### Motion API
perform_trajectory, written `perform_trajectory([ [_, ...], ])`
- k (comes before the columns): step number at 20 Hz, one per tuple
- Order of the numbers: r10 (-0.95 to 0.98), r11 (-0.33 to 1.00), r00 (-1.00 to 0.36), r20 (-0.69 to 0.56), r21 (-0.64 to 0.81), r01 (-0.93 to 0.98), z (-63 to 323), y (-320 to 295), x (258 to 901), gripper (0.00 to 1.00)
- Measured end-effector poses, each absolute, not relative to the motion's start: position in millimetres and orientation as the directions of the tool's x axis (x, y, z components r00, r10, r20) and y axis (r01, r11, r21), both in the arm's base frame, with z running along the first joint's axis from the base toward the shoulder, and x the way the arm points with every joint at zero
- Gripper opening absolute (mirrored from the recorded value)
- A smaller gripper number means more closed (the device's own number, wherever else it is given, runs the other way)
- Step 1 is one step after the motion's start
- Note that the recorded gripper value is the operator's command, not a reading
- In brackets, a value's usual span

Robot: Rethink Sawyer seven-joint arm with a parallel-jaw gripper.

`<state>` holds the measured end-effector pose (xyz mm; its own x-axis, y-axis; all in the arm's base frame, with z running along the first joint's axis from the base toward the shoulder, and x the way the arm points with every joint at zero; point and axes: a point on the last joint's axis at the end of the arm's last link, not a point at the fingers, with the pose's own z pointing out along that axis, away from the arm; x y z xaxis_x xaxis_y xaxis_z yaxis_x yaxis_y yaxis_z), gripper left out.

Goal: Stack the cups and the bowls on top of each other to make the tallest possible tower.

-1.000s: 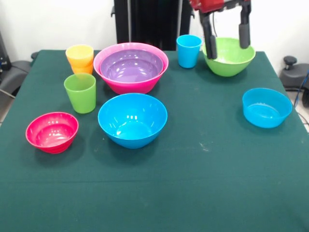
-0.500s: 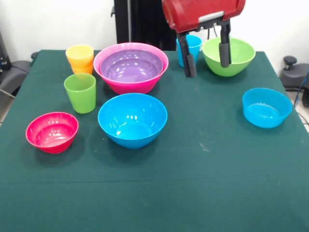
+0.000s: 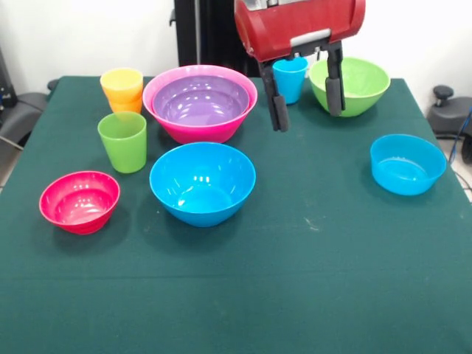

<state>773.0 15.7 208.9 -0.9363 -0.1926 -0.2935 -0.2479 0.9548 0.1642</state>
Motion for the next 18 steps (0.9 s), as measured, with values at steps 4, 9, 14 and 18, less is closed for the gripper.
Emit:
perform_trajectory([
  [4,-0.183,0.955,-0.940,-0.287,0.173,-0.239,205,13,776,1.00],
  [9,-0.162,0.956,-0.947,-0.279,0.192,-0.220,195,7,783,1.00],
  [14,-0.152,0.956,-0.949,-0.276,0.202,-0.212,189,5,785,1.00],
  [18,-0.150,0.955,-0.951,-0.270,0.211,-0.210,183,6,785,1.00],
])
